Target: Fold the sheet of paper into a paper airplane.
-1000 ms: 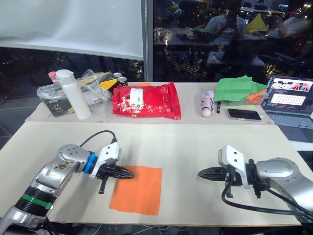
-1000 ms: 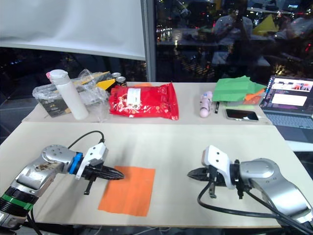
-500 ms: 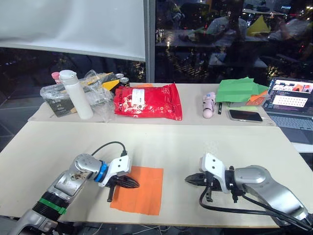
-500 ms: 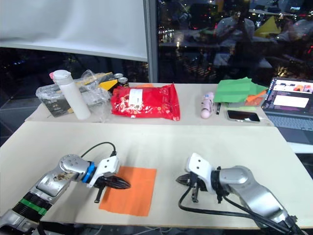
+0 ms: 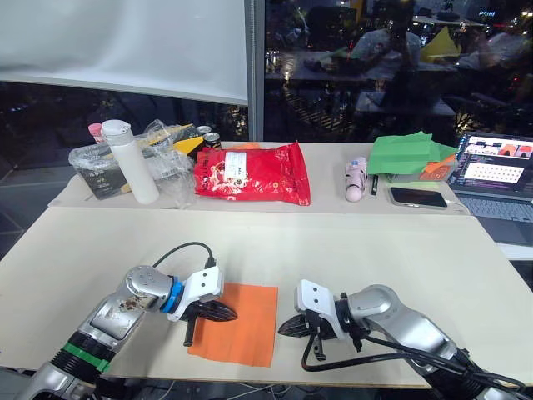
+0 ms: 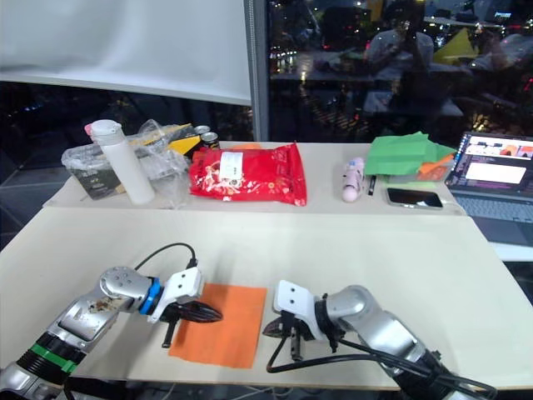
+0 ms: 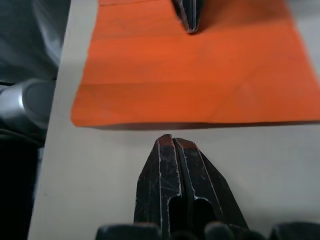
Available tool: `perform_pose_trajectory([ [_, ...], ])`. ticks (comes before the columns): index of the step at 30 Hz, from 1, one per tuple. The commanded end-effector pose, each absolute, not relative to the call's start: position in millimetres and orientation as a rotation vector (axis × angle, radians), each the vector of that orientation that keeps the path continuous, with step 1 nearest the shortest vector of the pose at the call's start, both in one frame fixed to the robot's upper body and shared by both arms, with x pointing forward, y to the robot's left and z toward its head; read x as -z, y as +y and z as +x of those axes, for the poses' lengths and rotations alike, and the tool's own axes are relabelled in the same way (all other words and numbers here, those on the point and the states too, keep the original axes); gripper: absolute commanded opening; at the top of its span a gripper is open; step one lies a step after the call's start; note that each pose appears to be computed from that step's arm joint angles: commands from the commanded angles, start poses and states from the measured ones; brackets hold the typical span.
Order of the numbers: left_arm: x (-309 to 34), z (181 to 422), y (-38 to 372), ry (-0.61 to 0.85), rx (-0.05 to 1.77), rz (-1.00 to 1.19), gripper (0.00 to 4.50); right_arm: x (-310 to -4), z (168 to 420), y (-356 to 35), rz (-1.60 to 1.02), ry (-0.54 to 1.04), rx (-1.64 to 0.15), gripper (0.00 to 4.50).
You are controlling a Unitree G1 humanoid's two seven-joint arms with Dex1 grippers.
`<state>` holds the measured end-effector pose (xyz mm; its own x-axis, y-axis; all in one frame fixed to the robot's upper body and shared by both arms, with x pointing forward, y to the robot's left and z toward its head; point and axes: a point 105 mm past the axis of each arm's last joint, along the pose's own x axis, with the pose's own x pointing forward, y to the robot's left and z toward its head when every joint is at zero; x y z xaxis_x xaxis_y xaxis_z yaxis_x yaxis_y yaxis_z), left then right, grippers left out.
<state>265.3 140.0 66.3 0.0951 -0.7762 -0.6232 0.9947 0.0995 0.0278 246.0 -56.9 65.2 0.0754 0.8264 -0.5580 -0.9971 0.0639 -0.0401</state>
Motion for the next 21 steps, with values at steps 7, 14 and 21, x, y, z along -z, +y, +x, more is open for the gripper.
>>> perform_pose_trajectory([
  [7, -52.9, 253.9, 158.0, 0.638, 1.322, 0.493, 0.0, -74.1, 251.2, -39.9, -0.392, 0.403, -1.516, 0.03],
  [14, -56.6, 249.1, 162.8, 0.64, 1.284, 0.461, 0.0, -91.0, 256.3, -28.8, -0.257, 0.341, -1.532, 0.03],
  [21, -58.5, 252.4, 170.2, 0.637, 1.225, 0.451, 0.0, -101.4, 264.9, -0.1, -0.168, 0.29, -1.567, 0.03],
])
